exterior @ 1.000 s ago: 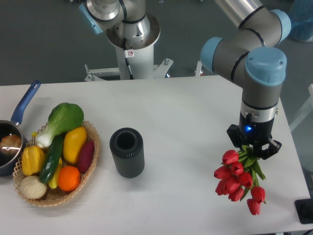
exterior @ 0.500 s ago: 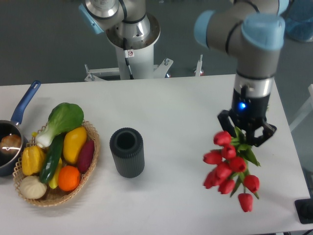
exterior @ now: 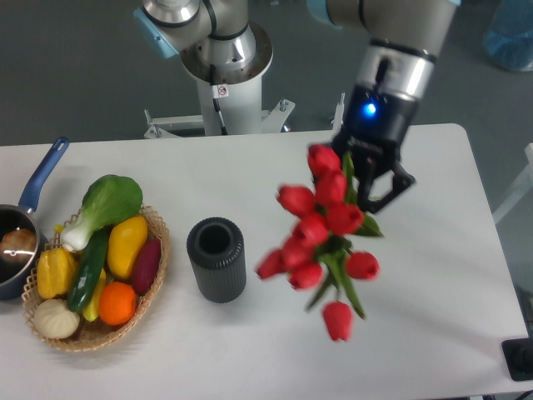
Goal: Insert the flowers into the vase
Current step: 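Lift the red tulips and carry them over the dark grey vase, then lower the tulip stems down into the vase opening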
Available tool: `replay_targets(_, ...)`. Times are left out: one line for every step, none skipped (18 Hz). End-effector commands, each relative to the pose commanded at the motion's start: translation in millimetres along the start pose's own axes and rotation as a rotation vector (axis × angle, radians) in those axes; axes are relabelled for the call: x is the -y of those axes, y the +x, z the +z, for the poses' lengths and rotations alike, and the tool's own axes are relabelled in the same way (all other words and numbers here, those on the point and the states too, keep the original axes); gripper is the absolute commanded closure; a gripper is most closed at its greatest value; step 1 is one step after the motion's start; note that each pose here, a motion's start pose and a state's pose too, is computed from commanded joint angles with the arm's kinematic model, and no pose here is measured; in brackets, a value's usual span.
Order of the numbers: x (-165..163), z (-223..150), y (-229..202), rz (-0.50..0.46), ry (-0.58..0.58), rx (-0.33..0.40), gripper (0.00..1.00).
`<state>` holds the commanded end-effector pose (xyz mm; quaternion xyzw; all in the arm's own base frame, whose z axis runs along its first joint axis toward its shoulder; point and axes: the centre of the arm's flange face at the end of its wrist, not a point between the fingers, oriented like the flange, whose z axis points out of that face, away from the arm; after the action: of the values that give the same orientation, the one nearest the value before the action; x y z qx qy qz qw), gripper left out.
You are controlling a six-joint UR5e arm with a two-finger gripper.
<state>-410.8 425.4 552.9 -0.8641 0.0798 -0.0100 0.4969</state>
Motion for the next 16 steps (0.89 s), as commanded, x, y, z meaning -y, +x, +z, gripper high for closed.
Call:
replay_targets(1.9, -3.1, 6.1, -0.008, 0.053, -0.027, 1.00)
replay_targets(2.1, -6.1, 11.1, -0.018, 0.106, -0.054, 0.99)
replay_targets(1.6, -7.6, 16.2, -0.028, 0.151, -0.080, 0.99)
replay_targets(-0.9, -6.8, 21.2, -0.038, 0.181, -0.101, 0.99)
replay_targets(-4.2, -4.9, 24.9, -0.049, 0.199, -0.117, 0.99)
replay_targets(-10.4, -1.9, 27.1, -0.060, 0.214, -0.132, 0.99)
replay_targets(-13.2, 0.7, 29.0, -0.071, 0.243, -0.153, 0.99)
replay_targets(-19.0, 4.1, 30.1, -0.087, 0.271, -0.175, 0.99)
replay_targets(-23.7, 6.8, 30.9, -0.095, 0.296, -0.191, 0.99)
replay_targets(-30.8, 11.0, 31.4, -0.104, 0.327, -0.211, 0.99)
replay_targets(-36.7, 11.6, 31.9, -0.109, 0.366, -0.227, 0.99)
replay_targets(-43.1, 12.3, 32.7, -0.098, 0.409, -0.238, 0.99)
replay_targets(-50.9, 14.2, 31.3, -0.090, 0.451, -0.248, 0.99)
replay_targets(-67.8, 23.3, 26.2, -0.114, 0.484, -0.264, 0.99)
replay_targets(-75.5, 33.2, 24.9, -0.123, 0.501, -0.281, 0.99)
replay_targets(-85.0, 42.3, 26.8, -0.125, 0.505, -0.290, 0.99)
